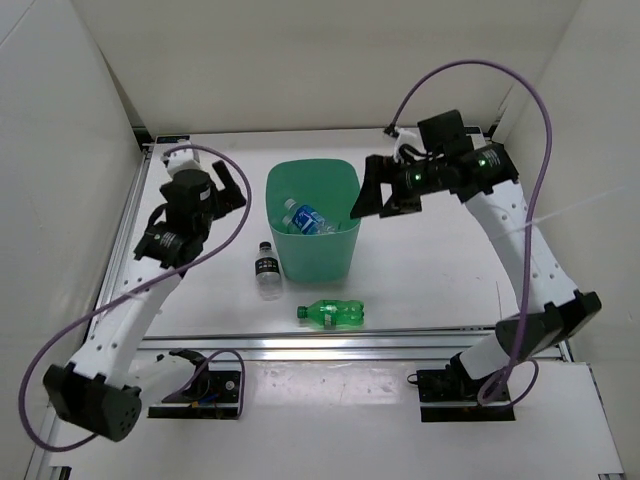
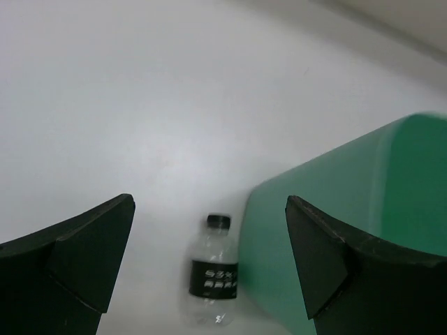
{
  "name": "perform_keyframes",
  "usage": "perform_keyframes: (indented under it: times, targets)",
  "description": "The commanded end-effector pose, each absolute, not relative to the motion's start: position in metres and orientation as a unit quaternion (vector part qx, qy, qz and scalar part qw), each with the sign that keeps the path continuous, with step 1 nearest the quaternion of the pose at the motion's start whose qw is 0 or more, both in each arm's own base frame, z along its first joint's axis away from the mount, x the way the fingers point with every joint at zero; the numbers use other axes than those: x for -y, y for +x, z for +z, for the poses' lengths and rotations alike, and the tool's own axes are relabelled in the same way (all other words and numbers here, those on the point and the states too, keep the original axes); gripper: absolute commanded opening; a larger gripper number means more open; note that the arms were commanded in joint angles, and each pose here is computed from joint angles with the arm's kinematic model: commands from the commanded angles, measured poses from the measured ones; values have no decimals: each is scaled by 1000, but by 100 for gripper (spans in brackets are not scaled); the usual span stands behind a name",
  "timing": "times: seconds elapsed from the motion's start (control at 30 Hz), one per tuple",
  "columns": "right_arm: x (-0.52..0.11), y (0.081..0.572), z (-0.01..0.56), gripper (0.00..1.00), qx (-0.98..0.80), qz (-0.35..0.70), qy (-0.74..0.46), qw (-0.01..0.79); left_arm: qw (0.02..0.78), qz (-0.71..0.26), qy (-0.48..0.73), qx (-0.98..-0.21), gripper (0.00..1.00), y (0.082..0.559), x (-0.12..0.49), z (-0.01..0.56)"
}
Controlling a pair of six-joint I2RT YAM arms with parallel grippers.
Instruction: Put the plastic bottles in the bin
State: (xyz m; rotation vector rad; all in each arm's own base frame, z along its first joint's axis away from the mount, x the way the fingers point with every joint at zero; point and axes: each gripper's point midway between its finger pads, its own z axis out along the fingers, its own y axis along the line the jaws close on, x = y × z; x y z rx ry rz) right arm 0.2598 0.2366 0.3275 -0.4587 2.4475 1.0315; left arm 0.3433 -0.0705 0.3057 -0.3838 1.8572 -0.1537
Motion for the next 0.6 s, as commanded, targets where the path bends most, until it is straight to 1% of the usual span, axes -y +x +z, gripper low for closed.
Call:
perform_keyframes:
  times: [0.0,0.03,0.17,0.2,0.27,0.37,0.4,0.53,0.57]
  targets:
    - [-224,247,322,100,-893,334,-171,251,451,-138,-160,-867,100,341,98,220]
    - [-222,242,319,100,-894,333,-170,248,420,-129,-157,-885,100,344,101,194]
    - [-217,240,314,100,-899,322,-166,246,417,-134,-146,-887,100,348,106,168]
    - [-216,241,313,100,-900,316,-168,250,404,-128,-146,-894,100,341,104,149]
    - [-215,240,312,100,-901,315,-167,246,404,-135,-129,-896,100,332,105,140]
    - [-213,241,308,100,-904,308,-169,245,365,-176,-111,-907,100,307,119,95]
    - [-212,239,307,100,-905,307,-168,241,360,-188,-110,-907,100,305,123,96]
    - [-212,239,305,100,-906,303,-183,232,340,-206,-108,-911,100,287,127,63]
    - [-214,243,308,100,-905,304,-184,235,348,-210,-107,-908,100,289,127,63]
